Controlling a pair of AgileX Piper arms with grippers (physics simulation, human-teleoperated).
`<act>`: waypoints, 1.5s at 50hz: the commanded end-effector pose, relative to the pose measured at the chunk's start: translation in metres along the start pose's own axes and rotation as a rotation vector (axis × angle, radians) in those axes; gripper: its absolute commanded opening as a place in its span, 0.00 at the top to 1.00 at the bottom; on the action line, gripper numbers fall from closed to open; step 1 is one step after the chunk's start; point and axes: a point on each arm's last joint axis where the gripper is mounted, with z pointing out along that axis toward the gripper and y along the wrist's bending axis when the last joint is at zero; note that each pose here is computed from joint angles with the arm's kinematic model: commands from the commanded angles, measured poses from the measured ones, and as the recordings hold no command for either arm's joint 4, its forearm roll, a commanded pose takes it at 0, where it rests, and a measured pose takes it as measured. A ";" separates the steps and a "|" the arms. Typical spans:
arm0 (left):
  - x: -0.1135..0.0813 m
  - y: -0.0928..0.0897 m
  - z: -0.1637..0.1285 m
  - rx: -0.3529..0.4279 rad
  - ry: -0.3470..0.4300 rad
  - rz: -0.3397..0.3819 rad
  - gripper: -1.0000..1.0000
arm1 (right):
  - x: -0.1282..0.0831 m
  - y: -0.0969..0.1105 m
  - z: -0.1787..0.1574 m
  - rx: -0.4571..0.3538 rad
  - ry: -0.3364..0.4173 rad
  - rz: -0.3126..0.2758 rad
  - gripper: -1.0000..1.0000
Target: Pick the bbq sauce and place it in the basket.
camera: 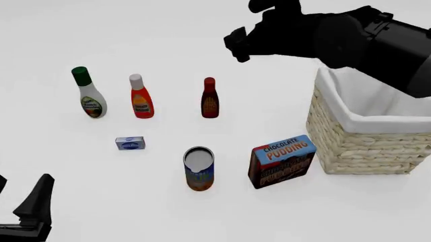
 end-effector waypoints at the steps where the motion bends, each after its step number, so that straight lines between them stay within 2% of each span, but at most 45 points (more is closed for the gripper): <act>1: 0.000 0.000 0.000 0.000 0.000 0.000 0.00 | -0.002 -0.003 0.032 0.001 0.041 -0.023 0.00; 10: 0.000 0.000 0.000 0.000 0.000 0.000 0.00 | -0.003 -0.008 0.058 0.006 0.068 -0.024 0.00; 11: 0.000 0.000 0.000 0.000 0.000 0.000 0.00 | 0.001 -0.013 0.069 0.010 0.102 -0.041 0.00; 12: 0.000 0.000 0.000 0.000 0.000 0.000 0.00 | -0.003 -0.009 0.066 0.007 0.075 -0.023 0.00; 44: 0.000 0.000 0.000 0.000 0.000 0.000 0.00 | 0.015 -0.014 0.141 0.008 0.147 0.007 0.00; 75: 0.000 0.000 0.000 0.000 0.000 0.000 0.00 | 0.057 -0.014 0.208 0.006 0.220 0.015 0.00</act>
